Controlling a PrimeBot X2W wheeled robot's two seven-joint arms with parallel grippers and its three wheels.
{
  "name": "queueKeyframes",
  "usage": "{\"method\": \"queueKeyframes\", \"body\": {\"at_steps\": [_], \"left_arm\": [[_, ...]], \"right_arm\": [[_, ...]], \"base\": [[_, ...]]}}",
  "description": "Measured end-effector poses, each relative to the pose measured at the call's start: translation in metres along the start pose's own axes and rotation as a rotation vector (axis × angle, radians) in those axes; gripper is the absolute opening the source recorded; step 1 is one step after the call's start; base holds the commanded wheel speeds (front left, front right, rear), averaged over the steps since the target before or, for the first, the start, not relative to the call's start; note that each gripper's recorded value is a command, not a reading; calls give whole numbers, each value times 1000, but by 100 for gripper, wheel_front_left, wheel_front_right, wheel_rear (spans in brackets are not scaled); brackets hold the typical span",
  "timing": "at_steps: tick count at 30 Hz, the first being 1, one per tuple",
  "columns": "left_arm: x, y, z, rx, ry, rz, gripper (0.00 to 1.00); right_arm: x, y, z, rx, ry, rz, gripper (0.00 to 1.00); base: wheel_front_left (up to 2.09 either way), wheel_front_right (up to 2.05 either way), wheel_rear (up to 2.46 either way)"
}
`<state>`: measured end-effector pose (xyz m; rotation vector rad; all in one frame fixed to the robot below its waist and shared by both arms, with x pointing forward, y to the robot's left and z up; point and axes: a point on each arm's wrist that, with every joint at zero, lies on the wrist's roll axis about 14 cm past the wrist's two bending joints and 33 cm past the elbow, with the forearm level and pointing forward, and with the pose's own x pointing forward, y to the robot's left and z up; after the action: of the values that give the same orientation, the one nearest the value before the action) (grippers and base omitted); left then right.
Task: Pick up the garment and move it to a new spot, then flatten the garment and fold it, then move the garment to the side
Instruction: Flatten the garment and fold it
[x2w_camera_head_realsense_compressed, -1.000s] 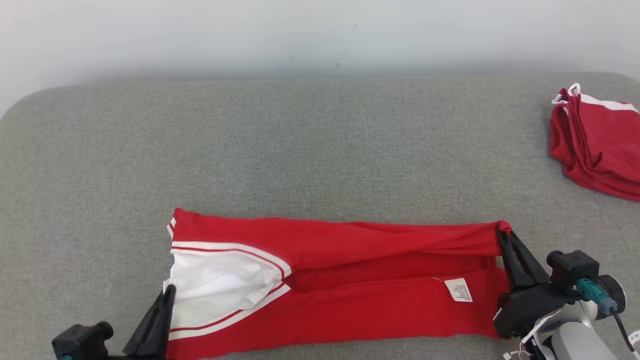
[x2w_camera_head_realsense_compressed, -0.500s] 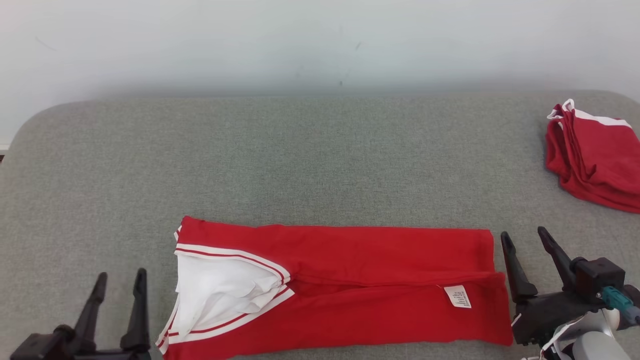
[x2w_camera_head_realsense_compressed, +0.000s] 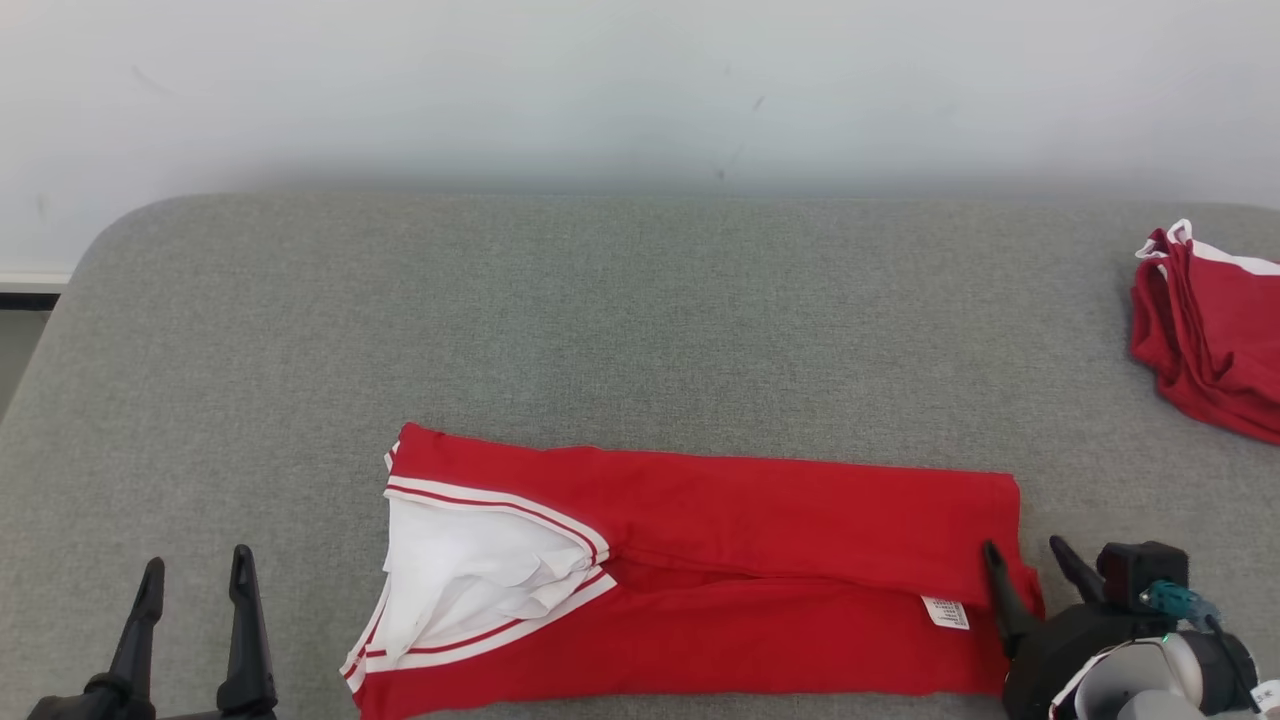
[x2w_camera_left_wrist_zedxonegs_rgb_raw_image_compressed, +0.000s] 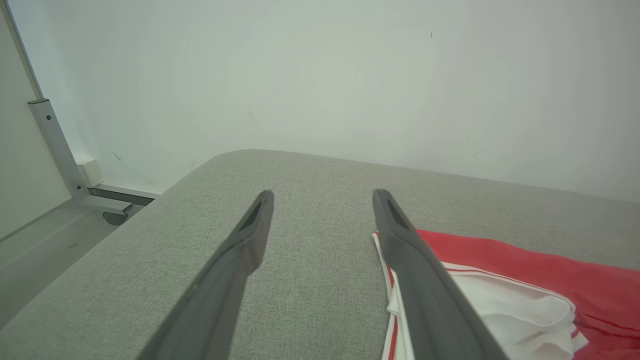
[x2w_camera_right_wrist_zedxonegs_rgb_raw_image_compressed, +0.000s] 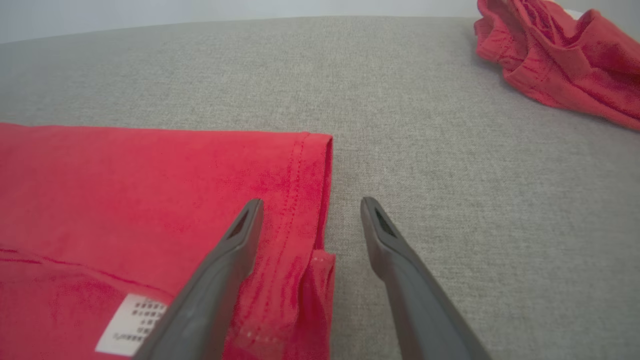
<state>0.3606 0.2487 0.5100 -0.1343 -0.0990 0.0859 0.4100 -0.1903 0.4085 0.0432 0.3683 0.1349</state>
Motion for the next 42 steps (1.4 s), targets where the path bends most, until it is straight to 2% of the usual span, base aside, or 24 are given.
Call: {"method": "queueKeyframes", "body": {"at_steps": [9,10,11,15,17,26,27,31,35,42], "left_arm": [[-4,-3,-4,9,12,-3,100],[-4,-3,-4,9,11,-4,100],[-4,-3,-3,10,10,-5,100],[-6,-4,1,14,0,-11,100],[-6,-4,2,18,-4,-14,100],[-4,-21,3,20,-11,-64,100],[-3,-24,3,21,-11,-73,100],[-2,-26,2,22,-8,-80,100],[-2,-27,3,22,-11,-83,100],[-1,-35,3,19,-14,-104,100]], "right_arm": [[7,9,-32,18,133,-1,100],[8,12,-33,21,136,3,48],[8,14,-33,23,137,8,0],[7,22,-33,39,128,23,0],[5,15,-30,39,114,10,0],[-22,-81,-6,-15,48,-181,0],[-30,-103,1,-36,39,-222,0],[-40,-125,18,-46,-4,-269,0],[-37,-106,36,-39,-64,-227,0],[-24,-17,60,13,-146,-22,0]], "base": [[0,0,0],[0,0,0],[0,0,0],[0,0,0],[0,0,0],[0,0,0],[0,0,0],[0,0,0],[0,0,0],[0,0,0]]}}
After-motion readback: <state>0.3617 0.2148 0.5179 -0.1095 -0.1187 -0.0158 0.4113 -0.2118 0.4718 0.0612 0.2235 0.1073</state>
